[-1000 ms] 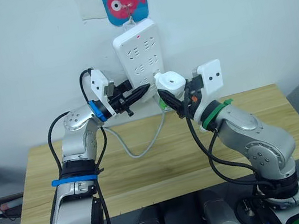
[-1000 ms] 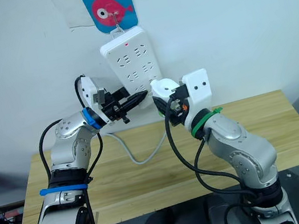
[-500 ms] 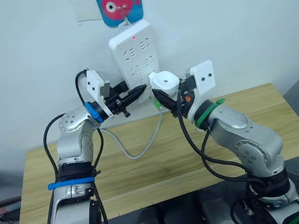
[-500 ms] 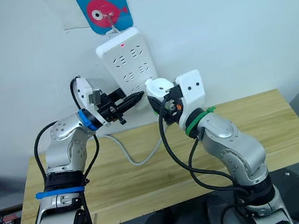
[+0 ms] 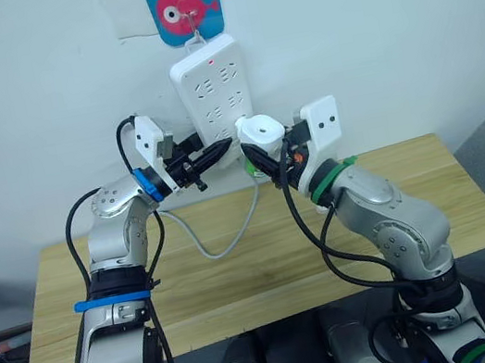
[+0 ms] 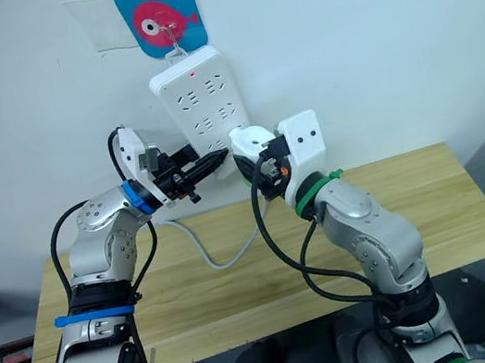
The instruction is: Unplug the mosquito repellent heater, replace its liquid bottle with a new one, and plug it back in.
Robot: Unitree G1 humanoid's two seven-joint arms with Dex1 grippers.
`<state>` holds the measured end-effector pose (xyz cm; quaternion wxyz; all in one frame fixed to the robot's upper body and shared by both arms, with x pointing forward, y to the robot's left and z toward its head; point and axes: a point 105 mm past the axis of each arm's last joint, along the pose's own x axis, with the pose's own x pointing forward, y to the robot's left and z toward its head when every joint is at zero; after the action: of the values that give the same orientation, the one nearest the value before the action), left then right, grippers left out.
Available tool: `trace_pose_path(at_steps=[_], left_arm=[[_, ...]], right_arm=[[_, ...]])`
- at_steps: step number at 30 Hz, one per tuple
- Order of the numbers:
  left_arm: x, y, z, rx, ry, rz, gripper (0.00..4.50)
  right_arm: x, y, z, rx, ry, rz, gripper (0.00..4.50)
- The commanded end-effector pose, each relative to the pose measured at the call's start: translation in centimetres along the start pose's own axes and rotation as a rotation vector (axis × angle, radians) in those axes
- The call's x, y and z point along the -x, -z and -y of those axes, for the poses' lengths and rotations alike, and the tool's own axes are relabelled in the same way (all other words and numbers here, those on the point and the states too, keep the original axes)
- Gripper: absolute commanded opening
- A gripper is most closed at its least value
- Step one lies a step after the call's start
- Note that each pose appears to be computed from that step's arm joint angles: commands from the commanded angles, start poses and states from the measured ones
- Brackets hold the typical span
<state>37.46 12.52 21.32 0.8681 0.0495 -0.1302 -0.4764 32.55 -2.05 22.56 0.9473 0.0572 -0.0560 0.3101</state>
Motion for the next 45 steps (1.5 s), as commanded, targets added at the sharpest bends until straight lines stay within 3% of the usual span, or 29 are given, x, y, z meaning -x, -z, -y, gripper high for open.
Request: trace_pose_path(at_steps=[1, 16, 20, 21, 30, 42, 45], left_arm=[[-1.6, -2.2, 2.9, -0.043, 0.162, 0.089, 1.34], [-1.6, -2.1, 2.5, -0.047, 0.146, 0.080, 1.34], [-1.4, -1.7, 2.0, -0.049, 0.126, 0.068, 1.34], [-1.3, -1.7, 1.9, -0.051, 0.123, 0.066, 1.34], [-1.1, -1.3, 1.5, -0.056, 0.109, 0.053, 1.34], [-1.2, -1.1, 1.3, -0.053, 0.109, 0.048, 1.34], [-1.1, -1.0, 1.1, -0.051, 0.104, 0.043, 2.28]], right_arm=[[-0.8, -1.6, 0.3, 0.022, 0.039, 0.060, 2.98], [-1.0, -1.8, 0.6, 0.019, 0.056, 0.074, 2.98], [0.2, -1.7, 0.6, 0.026, 0.056, 0.067, 4.32], [0.9, -1.6, 0.5, 0.025, 0.049, 0.060, 4.44], [5.5, -0.2, 0.2, 0.024, 0.003, -0.037, 4.44], [9.5, -1.9, 0.3, 0.131, -0.126, -0.029, 4.44], [9.7, -1.6, 0.4, 0.134, -0.133, -0.036, 4.50]])
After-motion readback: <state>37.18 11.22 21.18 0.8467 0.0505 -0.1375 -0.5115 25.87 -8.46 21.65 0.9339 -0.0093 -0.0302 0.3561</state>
